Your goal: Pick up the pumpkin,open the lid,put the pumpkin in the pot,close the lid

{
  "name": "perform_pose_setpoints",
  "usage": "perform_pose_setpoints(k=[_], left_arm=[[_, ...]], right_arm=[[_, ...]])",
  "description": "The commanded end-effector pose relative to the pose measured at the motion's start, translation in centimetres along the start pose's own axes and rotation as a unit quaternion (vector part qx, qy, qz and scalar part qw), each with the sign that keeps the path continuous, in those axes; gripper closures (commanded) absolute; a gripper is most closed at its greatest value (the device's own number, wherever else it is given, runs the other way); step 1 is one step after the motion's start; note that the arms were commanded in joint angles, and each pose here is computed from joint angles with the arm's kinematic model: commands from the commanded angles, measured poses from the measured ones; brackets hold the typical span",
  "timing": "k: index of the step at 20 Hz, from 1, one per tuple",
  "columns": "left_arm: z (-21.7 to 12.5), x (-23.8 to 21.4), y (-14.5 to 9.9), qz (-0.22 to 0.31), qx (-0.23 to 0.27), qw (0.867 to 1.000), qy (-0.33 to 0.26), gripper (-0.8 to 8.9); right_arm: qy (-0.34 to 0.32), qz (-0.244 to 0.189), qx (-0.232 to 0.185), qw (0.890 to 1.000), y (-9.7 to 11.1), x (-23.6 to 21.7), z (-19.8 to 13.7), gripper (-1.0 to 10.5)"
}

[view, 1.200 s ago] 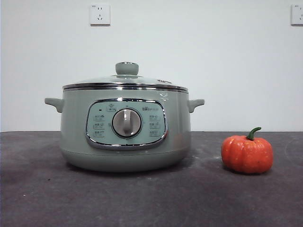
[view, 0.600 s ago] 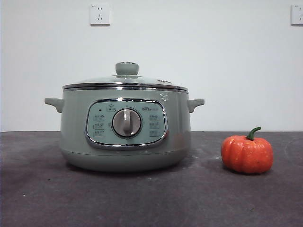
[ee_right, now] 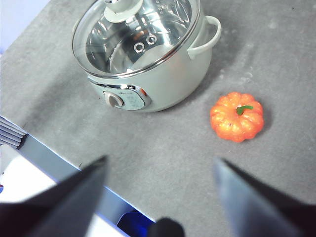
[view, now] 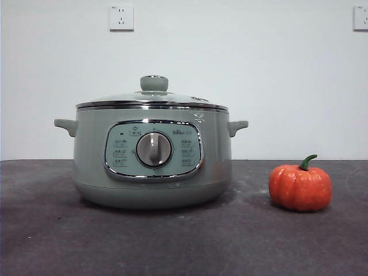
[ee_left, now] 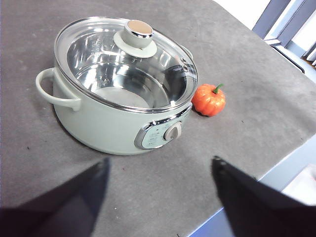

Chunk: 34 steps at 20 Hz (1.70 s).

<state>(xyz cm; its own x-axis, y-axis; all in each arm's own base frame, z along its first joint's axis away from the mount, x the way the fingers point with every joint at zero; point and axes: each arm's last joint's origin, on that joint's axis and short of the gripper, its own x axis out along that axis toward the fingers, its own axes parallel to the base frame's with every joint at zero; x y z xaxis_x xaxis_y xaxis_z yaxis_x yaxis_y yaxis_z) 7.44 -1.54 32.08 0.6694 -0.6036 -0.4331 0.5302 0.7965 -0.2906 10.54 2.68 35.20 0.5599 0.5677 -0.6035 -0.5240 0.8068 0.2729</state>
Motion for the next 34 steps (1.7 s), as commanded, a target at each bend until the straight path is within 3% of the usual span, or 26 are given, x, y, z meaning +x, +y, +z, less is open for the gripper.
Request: perform_pose_setpoints(k=[1,4,12,17,20,29,34], left_arm=[[0.2,-0.1,0.0,0.0,0.006,1.0,-0.006,0.59],[0.2,-0.1,0.0,0.0,0.005,1.0,-0.006,0.59],[0.1,-0.1,-0.1,0.0,0.005,1.0,-0.005,0.59],[0.2,-0.1,-0.1,0.0,0.005,1.0,-0.005,0.59],[0.2,-0.1,0.0,0.0,0.005,1.0,-0.006,0.59],[0.2,-0.1,0.0,0.0,0.005,1.0,-0.006,0.59],[0.2,-0.1,0.0,0.0,0.005,1.0,-0.006,0.59]], right_arm=[[0.007,0.006,0.003,1.0,0.0,0.3,0.2,1.9],[0.029,0.007,0.004,1.0,-0.5,1.7,0.8,1.9],[0.116,-0.062,-0.006,0.991,-4.2,11.1,3.8,1.9],[0.16,-0.099,-0.003,0.982,-6.7,16.5,3.8,1.9],[0.174,-0.1,0.001,0.98,-7.6,18.4,3.6,1.9],[0.23,-0.095,-0.006,0.968,-8.2,23.4,2.0,1.9],[0.241,-0.124,-0.022,0.962,-8.3,24.9,1.5,2.1]])
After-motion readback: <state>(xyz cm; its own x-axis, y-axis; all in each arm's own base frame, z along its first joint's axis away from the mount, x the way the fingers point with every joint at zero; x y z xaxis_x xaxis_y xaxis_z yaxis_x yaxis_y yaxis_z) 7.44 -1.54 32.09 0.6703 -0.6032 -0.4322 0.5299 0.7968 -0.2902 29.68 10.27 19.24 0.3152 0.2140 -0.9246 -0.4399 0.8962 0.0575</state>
